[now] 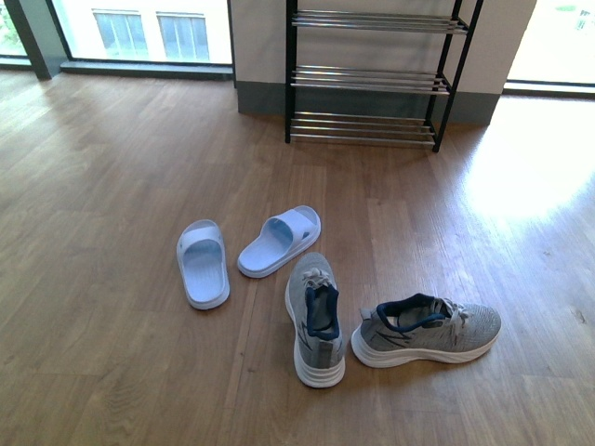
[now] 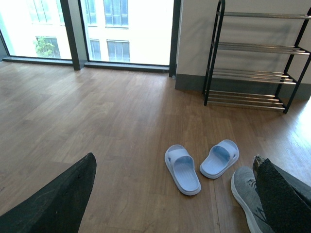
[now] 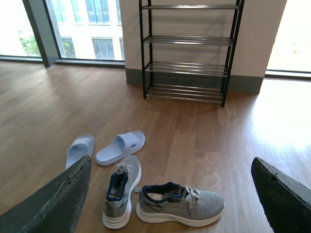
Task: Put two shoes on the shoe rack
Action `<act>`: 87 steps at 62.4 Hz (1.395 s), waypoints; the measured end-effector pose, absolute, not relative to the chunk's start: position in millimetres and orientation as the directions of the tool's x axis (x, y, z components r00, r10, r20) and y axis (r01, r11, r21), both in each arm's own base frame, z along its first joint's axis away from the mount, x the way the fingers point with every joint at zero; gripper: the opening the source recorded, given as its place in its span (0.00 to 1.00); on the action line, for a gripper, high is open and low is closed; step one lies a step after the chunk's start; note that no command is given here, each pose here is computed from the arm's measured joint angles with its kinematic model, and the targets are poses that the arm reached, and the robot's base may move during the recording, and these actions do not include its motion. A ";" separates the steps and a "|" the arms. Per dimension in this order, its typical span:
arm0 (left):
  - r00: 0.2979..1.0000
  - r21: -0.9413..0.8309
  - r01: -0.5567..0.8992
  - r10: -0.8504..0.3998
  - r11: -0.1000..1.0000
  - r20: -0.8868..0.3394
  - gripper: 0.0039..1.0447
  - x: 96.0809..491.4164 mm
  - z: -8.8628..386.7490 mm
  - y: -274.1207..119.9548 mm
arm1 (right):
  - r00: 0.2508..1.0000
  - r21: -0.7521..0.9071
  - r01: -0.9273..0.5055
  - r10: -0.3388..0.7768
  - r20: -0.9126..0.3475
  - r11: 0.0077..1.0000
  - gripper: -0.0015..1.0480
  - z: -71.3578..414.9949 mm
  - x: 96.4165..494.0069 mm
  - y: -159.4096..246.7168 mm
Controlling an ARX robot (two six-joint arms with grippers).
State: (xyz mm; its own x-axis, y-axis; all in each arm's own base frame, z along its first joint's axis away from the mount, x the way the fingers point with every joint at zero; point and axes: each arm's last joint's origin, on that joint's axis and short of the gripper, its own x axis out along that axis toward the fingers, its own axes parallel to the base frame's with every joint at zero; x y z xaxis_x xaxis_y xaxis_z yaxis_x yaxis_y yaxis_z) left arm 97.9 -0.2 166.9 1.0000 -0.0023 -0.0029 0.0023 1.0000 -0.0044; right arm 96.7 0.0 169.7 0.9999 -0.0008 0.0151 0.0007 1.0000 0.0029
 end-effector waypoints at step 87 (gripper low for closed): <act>1.000 -0.004 0.002 -0.002 1.000 -0.003 0.91 97.9 166.9 -0.2 | 1.000 0.003 0.001 -0.001 0.015 1.000 0.91 169.7 96.7 0.0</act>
